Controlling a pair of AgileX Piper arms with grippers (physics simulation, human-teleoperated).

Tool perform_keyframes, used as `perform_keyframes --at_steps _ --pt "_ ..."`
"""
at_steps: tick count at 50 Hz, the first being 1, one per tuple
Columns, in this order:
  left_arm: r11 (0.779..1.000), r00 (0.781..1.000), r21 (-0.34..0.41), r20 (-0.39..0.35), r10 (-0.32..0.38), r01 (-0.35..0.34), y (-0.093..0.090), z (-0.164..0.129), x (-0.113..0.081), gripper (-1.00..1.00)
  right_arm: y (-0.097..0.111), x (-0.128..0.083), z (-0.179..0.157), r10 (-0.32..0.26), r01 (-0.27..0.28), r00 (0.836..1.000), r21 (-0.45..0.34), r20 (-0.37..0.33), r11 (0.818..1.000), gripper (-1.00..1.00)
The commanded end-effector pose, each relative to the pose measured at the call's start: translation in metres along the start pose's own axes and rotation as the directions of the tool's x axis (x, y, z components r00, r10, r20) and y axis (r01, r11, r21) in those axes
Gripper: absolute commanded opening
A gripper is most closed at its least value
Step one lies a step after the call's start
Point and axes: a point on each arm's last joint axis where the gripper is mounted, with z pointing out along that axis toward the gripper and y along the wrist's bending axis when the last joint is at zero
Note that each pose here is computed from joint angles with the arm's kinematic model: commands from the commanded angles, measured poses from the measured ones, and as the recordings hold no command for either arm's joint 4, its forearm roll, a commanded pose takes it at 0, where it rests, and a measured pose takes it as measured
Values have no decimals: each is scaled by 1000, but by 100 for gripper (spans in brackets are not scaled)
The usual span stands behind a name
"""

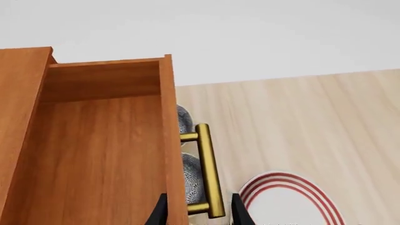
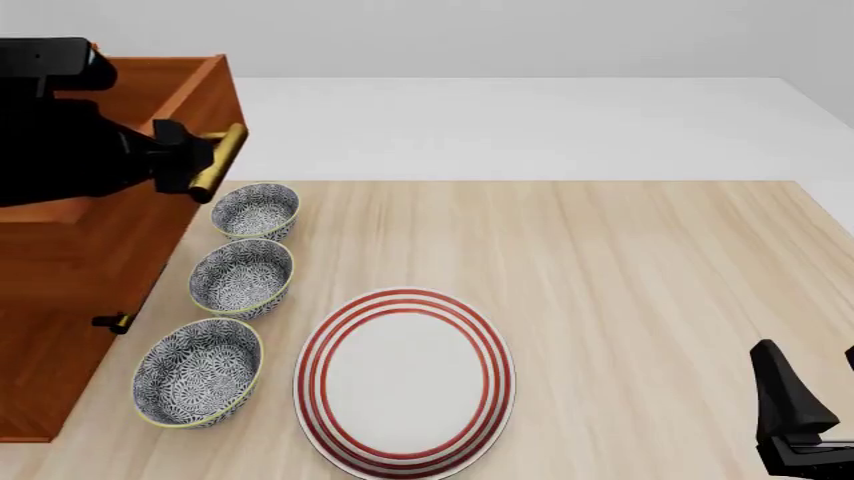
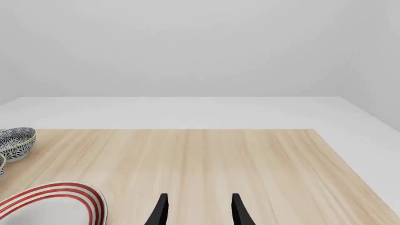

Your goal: Open the top drawer of the cabinet.

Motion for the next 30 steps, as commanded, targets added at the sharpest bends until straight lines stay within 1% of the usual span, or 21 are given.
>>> perform_keyframes --at_steps 1,11,15,18,30 --pt "1000 1000 20 -1 13 -13 -5 -2 0 100 0 0 0 0 0 1000 0 0 1000 100" --pt "999 1000 31 -3 23 -23 -9 -2 -1 100 0 0 0 0 0 1000 0 0 1000 100" --pt "999 999 33 -11 33 -32 -9 0 1 100 0 0 0 0 0 1000 0 0 1000 100" --pt "999 999 37 -8 35 -35 -10 -2 -2 100 0 0 0 0 0 1000 0 0 1000 100" --pt "997 999 55 -5 52 -51 -15 -4 -4 100 0 0 0 0 0 1000 0 0 1000 100"
